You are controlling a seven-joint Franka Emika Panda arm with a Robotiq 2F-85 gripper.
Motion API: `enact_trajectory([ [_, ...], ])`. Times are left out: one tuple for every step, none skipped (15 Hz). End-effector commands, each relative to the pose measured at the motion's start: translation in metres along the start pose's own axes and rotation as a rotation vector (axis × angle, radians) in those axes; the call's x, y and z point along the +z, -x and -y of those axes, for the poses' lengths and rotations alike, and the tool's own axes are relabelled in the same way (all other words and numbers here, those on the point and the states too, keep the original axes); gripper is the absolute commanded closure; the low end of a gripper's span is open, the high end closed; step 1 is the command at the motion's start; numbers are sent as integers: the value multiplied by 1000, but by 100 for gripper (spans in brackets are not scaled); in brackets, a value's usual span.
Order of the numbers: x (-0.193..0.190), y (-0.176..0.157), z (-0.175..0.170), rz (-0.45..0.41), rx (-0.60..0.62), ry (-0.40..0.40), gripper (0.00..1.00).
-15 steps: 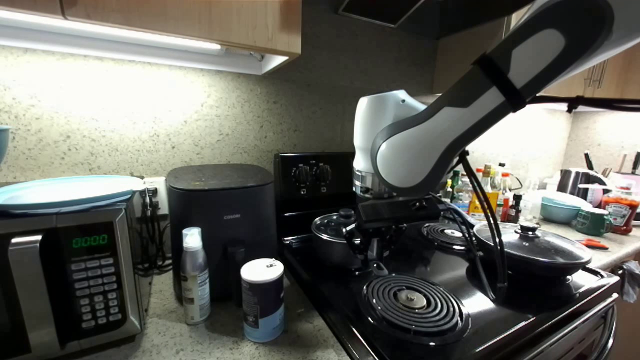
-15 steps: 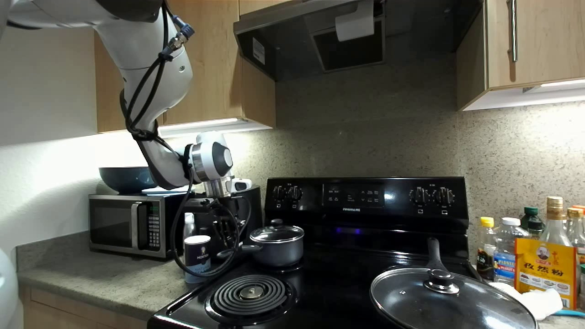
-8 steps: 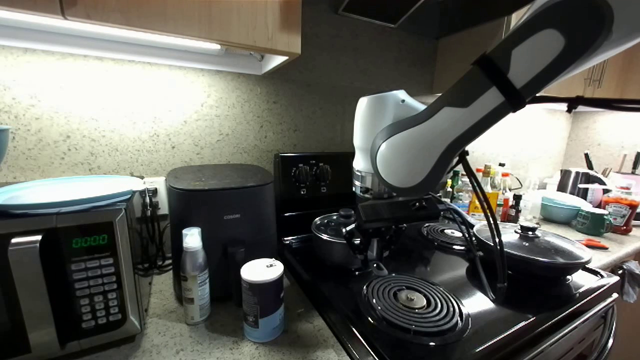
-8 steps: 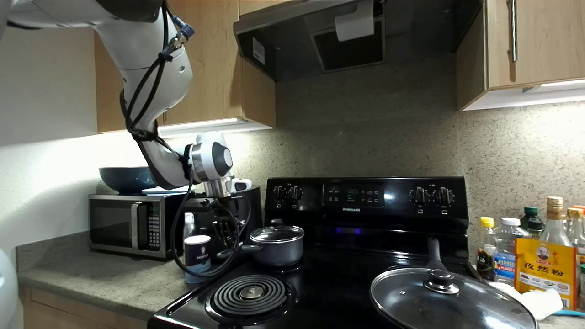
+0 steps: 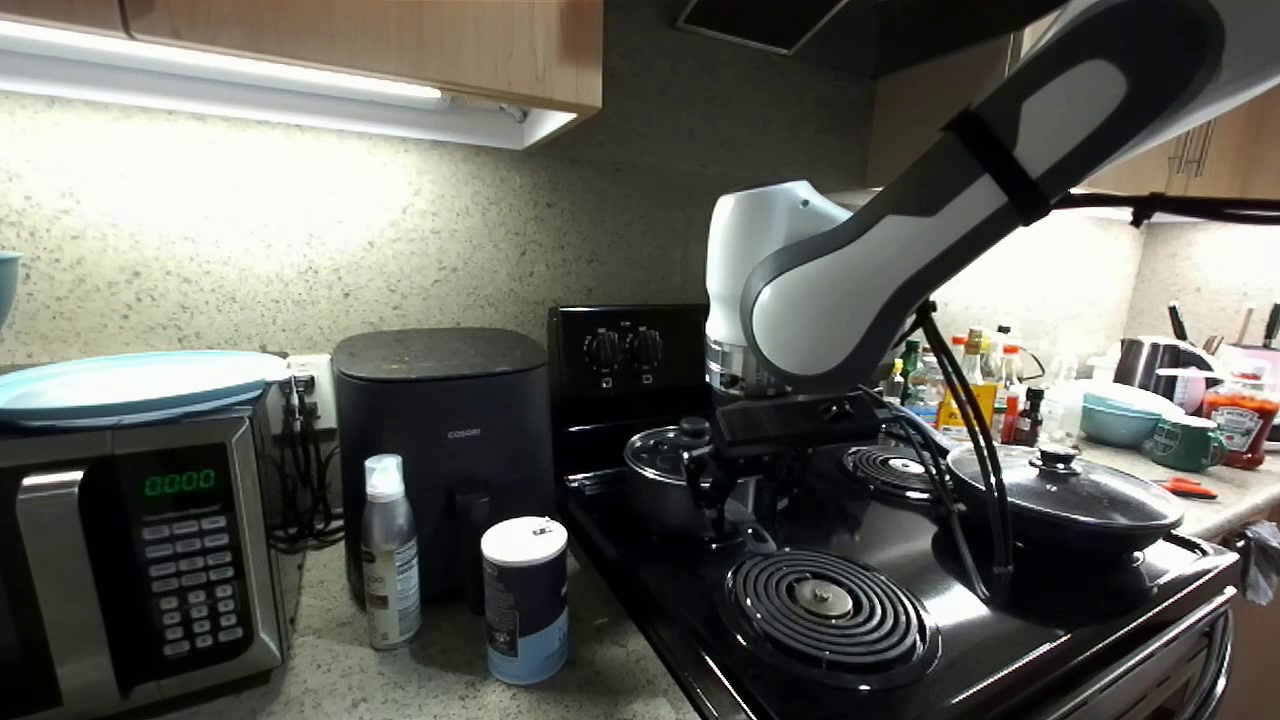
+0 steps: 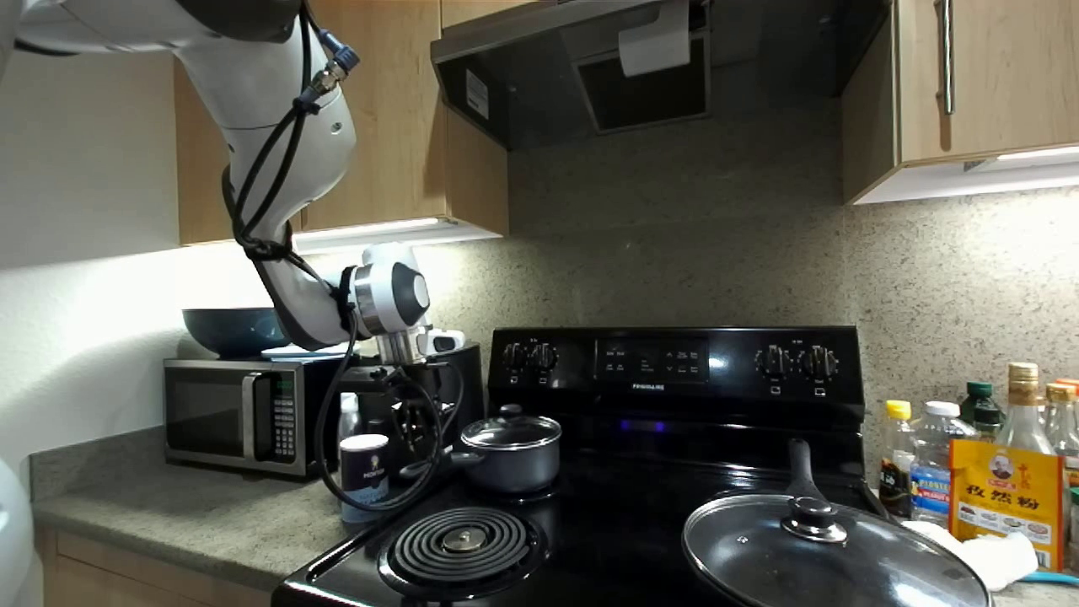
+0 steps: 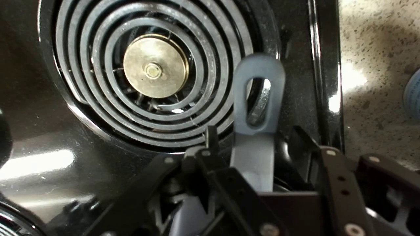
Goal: Move the pot on the front left plate to the back left plate
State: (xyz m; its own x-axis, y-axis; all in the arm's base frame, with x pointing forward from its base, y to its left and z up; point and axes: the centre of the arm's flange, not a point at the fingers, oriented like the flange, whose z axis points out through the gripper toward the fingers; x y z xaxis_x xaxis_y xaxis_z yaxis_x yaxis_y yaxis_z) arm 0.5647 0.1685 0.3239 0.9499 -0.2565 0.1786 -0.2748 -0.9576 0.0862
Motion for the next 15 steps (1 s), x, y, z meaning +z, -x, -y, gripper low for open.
enact_trajectory([
  [-1, -1, 2, -12, 8, 22, 10],
  [-1, -1, 2, -11, 8, 21, 5],
  [-1, -1, 2, -10, 8, 20, 0],
  [-1, -1, 2, -12, 9, 19, 0],
  [-2, -1, 2, -15, 10, 16, 0],
  [-4, -1, 3, -20, 11, 12, 0],
  [-9, 0, 4, -33, 12, 4, 0],
  [-15, 0, 5, -49, 11, -9, 0],
  [-24, 0, 6, -70, 14, -26, 0],
  [-31, 0, 8, -87, 16, -44, 0],
  [-41, -1, 9, -109, 22, -69, 0],
  [-23, -8, 10, -59, 4, -47, 0],
  [-28, -9, 11, -67, 5, -53, 0],
  [-28, -9, 11, -66, 5, -53, 0],
  [-26, -9, 10, -64, 5, -51, 0],
])
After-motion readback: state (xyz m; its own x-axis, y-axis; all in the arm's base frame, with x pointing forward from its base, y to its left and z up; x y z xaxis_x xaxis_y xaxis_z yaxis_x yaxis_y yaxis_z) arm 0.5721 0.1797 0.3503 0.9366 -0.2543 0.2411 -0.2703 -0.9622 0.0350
